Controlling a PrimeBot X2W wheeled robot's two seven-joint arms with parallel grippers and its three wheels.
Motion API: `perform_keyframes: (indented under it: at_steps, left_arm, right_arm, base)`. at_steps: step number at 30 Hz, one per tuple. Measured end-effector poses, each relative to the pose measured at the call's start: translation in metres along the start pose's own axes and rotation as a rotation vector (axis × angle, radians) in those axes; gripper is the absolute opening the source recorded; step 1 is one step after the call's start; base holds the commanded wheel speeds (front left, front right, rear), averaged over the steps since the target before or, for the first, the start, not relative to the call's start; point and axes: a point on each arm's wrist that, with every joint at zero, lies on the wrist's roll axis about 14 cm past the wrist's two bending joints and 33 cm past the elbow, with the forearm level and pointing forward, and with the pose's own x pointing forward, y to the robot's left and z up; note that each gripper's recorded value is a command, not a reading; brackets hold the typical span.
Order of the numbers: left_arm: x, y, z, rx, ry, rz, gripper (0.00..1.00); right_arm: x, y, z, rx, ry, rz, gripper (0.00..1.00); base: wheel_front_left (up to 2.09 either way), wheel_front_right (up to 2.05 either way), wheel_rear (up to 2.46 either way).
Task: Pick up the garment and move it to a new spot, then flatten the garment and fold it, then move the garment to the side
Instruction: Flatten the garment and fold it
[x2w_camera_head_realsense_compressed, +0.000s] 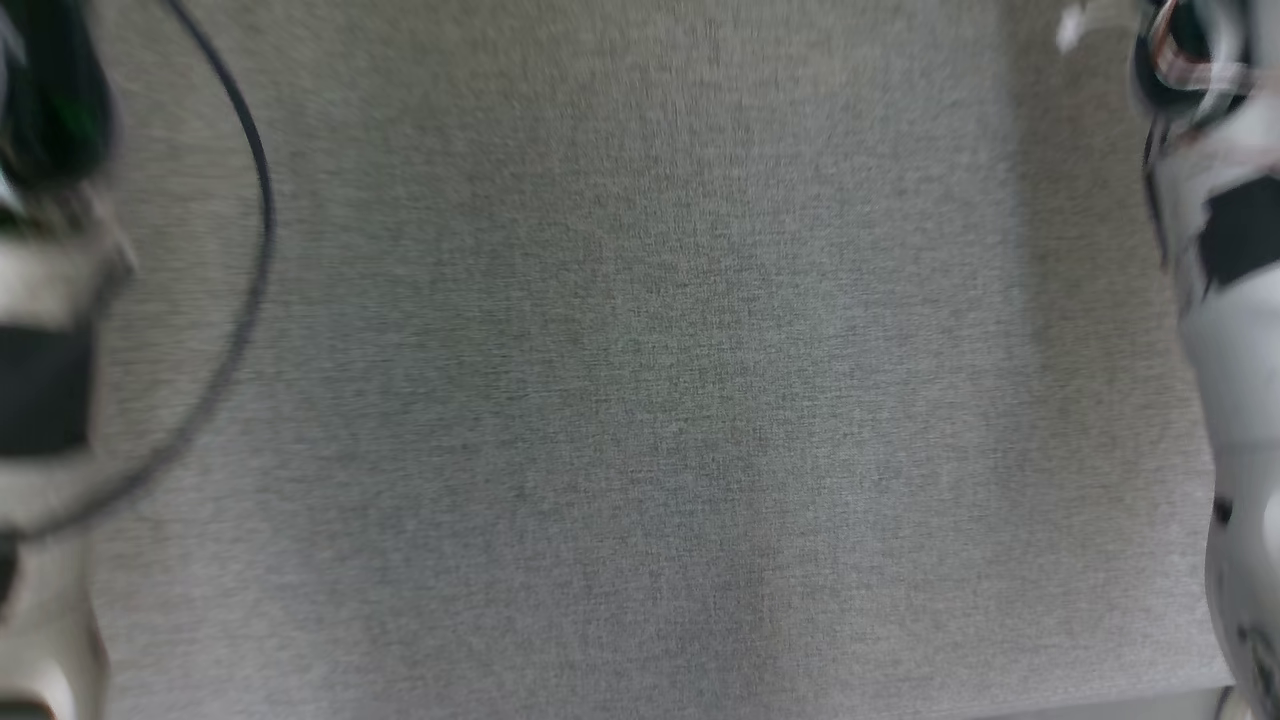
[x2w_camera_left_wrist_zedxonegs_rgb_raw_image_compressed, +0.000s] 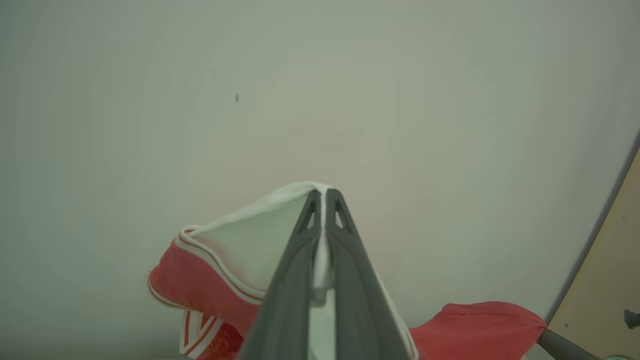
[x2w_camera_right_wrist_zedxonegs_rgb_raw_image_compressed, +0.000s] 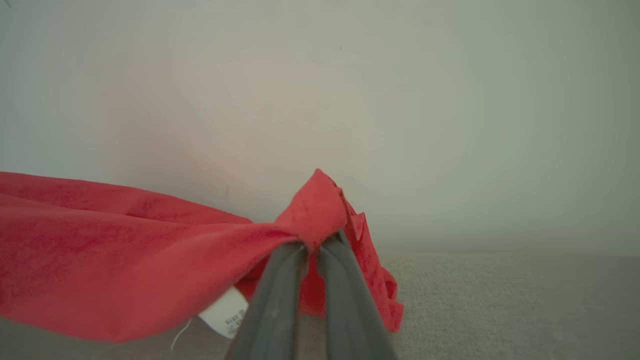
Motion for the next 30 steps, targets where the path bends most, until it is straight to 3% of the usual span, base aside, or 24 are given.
perform_keyframes:
  at_steps: [8, 17, 23, 30]
  left_arm:
    - [-0.09, -0.009, -0.013, -0.178, 0.21, 0.177, 0.0]
    - [-0.221, -0.047, -0.019, -0.414, 0.36, 0.416, 0.0]
    - [-0.275, -0.079, -0.012, -0.487, 0.44, 0.452, 0.0]
    - [-0.326, -0.096, -0.003, -0.475, 0.505, 0.503, 0.0]
  right_arm:
    - [-0.077, -0.02, -0.038, 0.011, 0.303, -0.049, 0.0]
    - [-0.179, -0.031, -0.06, 0.103, 0.476, -0.161, 0.0]
    - [-0.236, -0.031, -0.065, 0.147, 0.558, -0.217, 0.0]
    - [-0.292, -0.018, -0.057, 0.141, 0.627, -0.26, 0.0]
  base:
    - [0.0, 0.0, 0.0]
    - [0.0, 0.0, 0.0]
    - [0.0, 0.0, 0.0]
    - [0.0, 0.0, 0.0]
